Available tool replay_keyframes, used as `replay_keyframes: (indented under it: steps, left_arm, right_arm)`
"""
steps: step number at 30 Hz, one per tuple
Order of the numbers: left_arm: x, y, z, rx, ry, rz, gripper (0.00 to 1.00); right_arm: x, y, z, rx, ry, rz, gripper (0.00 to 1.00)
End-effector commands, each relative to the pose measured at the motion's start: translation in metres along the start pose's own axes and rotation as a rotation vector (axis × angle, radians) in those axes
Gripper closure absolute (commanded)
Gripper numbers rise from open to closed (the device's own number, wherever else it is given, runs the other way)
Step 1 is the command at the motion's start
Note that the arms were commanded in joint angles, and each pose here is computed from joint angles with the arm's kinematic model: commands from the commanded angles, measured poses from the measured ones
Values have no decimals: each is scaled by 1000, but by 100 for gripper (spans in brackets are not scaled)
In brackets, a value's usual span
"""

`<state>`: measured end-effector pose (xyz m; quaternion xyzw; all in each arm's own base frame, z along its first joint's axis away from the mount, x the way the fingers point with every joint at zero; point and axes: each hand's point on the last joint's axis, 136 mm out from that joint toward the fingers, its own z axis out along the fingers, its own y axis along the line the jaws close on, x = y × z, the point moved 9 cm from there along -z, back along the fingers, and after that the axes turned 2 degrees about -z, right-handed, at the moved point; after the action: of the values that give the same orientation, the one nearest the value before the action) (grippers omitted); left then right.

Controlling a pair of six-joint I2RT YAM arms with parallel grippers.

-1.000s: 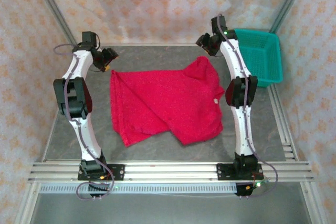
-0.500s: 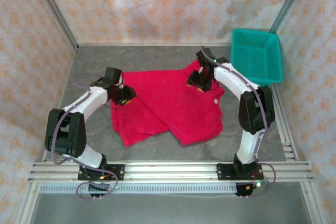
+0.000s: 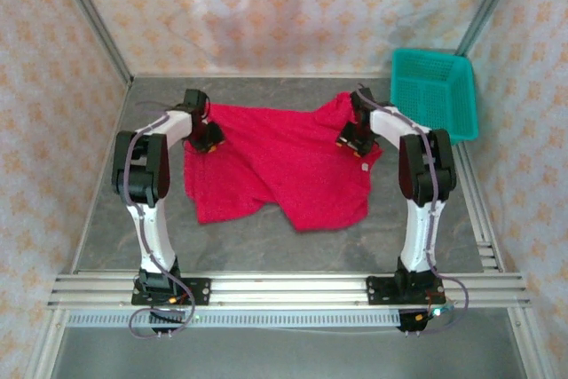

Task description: Fold the inside-out t-shirt

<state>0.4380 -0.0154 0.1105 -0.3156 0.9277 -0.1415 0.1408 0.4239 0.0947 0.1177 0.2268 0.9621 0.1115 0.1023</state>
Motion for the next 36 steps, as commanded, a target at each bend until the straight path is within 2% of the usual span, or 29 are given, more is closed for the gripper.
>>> replay_keyframes:
  steps: [1, 5, 7, 9, 13, 18, 24, 26, 29, 36]
  left_arm:
    - [-13, 1, -21, -80, -40, 30, 68]
    - [12, 9, -77, -96, -102, 45, 64]
    - [43, 34, -101, -143, -121, 32, 64]
    - [75, 56, -115, -115, -133, 1, 66]
    - [139, 93, -122, -71, -95, -35, 69]
    - [182, 99, -118, -94, -61, 61, 69]
    - [201, 95, -108, -242, -62, 197, 71]
    - [201, 97, -106, -315, -69, 225, 77]
    - [197, 102, -106, -411, -110, 251, 78]
    - [192, 94, -97, -383, -127, 257, 78]
  right_arm:
    - [-16, 5, -9, 42, -50, -33, 46]
    - [1, 17, -61, 7, -82, -114, 43]
    - [31, 11, -81, 10, -81, -158, 40]
    - [63, -1, -92, 16, -73, -181, 38]
    - [114, -39, -104, 37, -52, -173, 37]
    - [146, -69, -117, 27, -50, -153, 38]
    - [153, -73, -112, 10, -28, -137, 38]
    - [153, -71, -111, -2, -14, -136, 39]
    - [152, -69, -113, -15, -19, -135, 39]
    - [151, -67, -112, -25, -9, -144, 39]
